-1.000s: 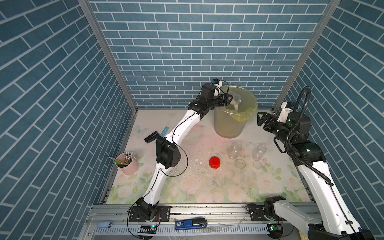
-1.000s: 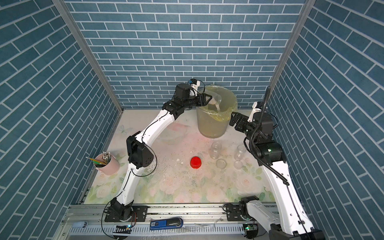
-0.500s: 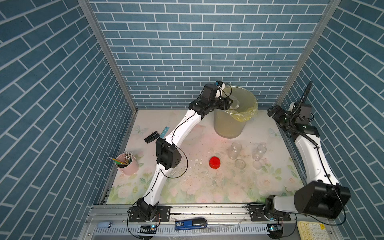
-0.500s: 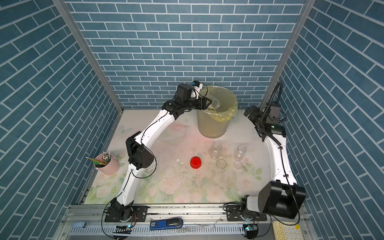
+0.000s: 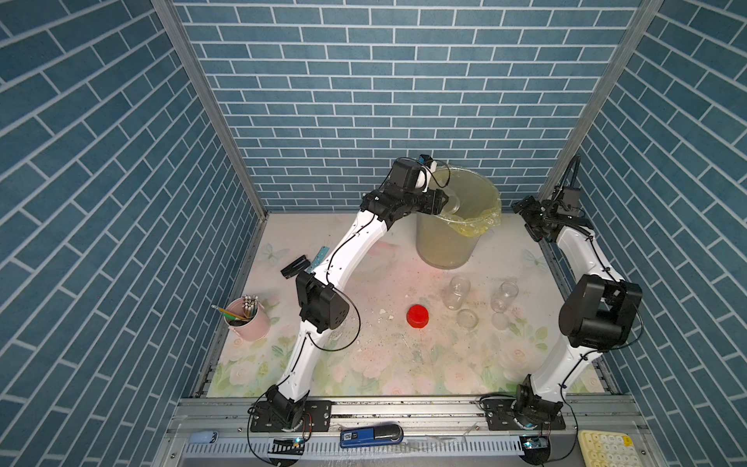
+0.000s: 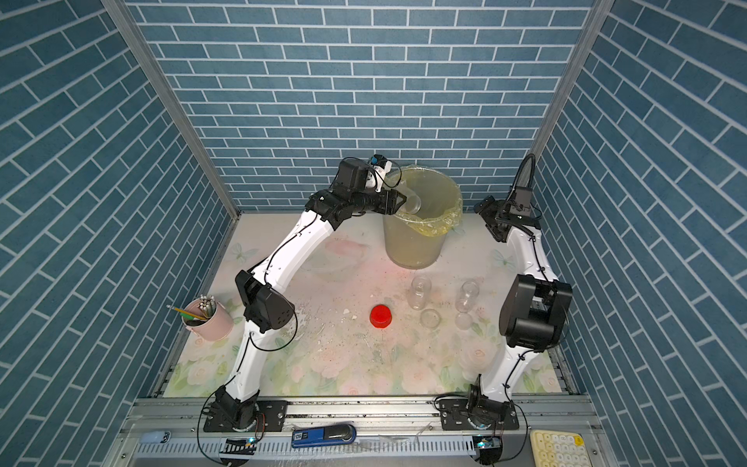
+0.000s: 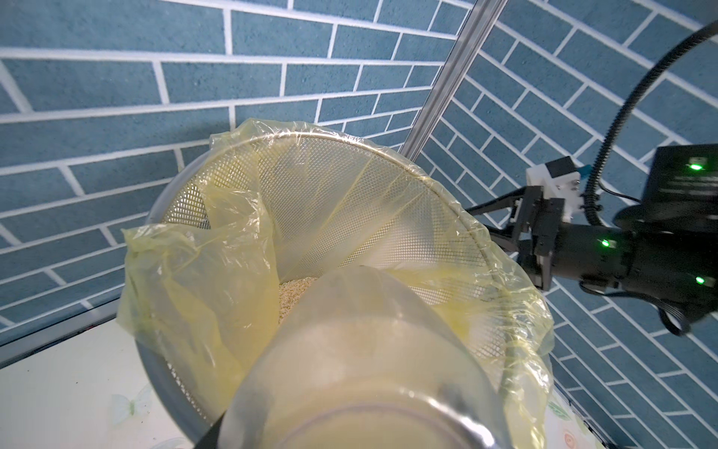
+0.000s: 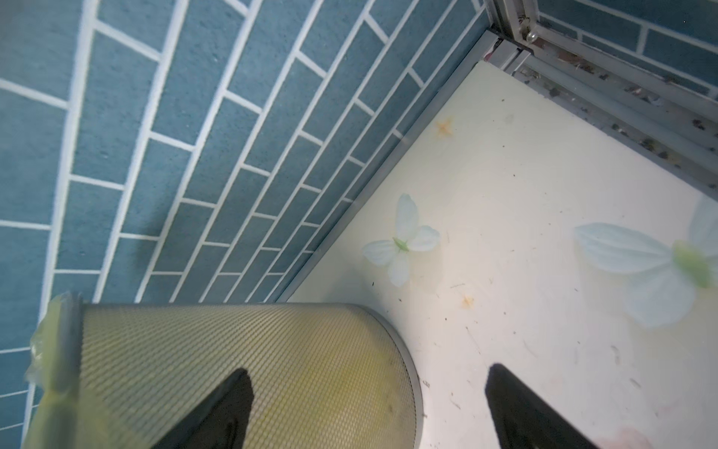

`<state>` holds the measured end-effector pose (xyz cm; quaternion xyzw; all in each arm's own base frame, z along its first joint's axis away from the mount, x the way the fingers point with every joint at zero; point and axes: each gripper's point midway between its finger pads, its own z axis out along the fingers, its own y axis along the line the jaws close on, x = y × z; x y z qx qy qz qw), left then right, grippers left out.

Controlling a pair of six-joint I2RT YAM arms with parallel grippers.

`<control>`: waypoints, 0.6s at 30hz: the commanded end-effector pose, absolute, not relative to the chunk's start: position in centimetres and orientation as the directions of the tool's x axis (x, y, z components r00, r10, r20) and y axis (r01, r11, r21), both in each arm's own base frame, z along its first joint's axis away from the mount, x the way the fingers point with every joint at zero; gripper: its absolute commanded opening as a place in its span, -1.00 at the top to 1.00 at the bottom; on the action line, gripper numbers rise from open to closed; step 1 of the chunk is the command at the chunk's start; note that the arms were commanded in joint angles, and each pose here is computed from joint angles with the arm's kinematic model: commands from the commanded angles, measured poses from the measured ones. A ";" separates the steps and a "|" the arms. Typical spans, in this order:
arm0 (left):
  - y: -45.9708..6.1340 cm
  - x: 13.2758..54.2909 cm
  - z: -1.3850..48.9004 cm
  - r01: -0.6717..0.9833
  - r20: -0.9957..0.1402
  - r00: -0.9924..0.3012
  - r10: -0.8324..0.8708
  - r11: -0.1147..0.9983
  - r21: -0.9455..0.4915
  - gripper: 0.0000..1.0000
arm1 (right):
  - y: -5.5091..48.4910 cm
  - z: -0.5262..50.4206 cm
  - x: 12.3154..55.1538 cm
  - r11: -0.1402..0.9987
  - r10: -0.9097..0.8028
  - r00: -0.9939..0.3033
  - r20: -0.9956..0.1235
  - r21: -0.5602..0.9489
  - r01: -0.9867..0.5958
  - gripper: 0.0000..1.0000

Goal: Empty moldy rice from jars
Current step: Pour the moldy rice from the jar into the trash bin, then adjust the trash bin at the center of the board.

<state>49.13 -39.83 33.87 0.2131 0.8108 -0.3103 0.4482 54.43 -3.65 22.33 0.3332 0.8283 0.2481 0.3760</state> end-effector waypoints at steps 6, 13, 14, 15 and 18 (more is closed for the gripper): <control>-38.9 47.3 37.2 0.653 -0.882 -0.465 0.081 0.704 -0.279 0.55 | 0.0 18.7 58.6 0.702 0.669 -0.628 -0.398 0.616 0.357 -0.87; -38.3 46.8 37.8 0.655 -0.885 -0.456 0.097 0.709 -0.260 0.55 | 6.7 17.1 59.0 0.786 0.534 -0.742 -0.405 0.561 0.259 -0.87; -38.1 46.7 37.9 0.654 -0.885 -0.454 0.098 0.711 -0.257 0.55 | 7.6 16.9 58.7 0.792 0.519 -0.754 -0.403 0.558 0.247 -0.87; -37.9 46.8 37.9 0.651 -0.885 -0.455 0.101 0.715 -0.254 0.55 | 8.3 16.7 58.4 0.795 0.508 -0.765 -0.397 0.558 0.238 -0.87; -37.1 46.7 38.2 0.641 -0.886 -0.450 0.109 0.731 -0.235 0.55 | 10.1 16.5 57.2 0.801 0.482 -0.780 -0.399 0.561 0.208 -0.87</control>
